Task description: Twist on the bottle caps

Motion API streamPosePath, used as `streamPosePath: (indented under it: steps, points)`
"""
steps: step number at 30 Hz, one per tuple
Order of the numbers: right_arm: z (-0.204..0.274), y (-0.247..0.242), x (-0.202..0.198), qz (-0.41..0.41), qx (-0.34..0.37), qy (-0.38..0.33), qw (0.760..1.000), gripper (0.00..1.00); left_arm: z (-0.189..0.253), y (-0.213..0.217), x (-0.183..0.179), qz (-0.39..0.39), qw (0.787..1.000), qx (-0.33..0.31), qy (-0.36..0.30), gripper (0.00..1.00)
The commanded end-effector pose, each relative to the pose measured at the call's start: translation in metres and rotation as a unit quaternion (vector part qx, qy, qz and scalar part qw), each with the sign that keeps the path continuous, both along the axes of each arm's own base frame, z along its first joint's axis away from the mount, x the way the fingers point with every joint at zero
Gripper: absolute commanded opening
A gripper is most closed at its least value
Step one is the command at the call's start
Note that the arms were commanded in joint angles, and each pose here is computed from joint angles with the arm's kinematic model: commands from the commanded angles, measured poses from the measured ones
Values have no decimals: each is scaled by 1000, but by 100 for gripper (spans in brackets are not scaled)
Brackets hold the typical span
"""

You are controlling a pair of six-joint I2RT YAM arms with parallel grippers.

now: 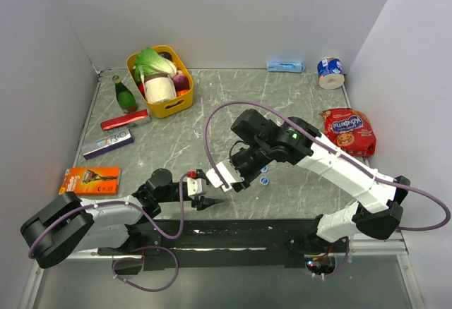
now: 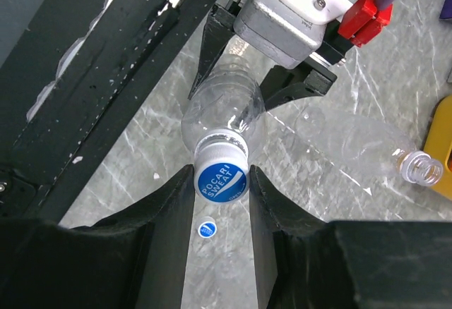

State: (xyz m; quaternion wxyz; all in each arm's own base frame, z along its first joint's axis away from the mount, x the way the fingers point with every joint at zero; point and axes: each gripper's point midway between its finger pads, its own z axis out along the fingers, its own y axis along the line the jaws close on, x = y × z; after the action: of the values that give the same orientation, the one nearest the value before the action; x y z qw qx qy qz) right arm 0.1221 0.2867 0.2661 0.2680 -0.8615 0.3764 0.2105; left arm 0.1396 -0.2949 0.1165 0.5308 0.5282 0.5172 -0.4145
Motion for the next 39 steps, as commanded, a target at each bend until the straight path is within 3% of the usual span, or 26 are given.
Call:
streamPosePath:
  steps: [1,9,24,31,39]
  points:
    - [-2,3,0,13,-4,-9,1000,29,26,-6,-2,-22,997,-42,-61,1]
    - [-13,2,1,-17,-21,8,1000,29,37,-6,5,5,997,-61,-55,1]
    - [-30,-5,3,-175,-66,110,976,29,68,-7,29,73,990,-111,-53,1]
    - [-34,-4,18,-299,-77,187,933,29,75,-1,37,113,984,-134,-43,1]
    - [-28,0,37,-411,-60,213,884,29,87,-5,44,135,978,-159,22,1]
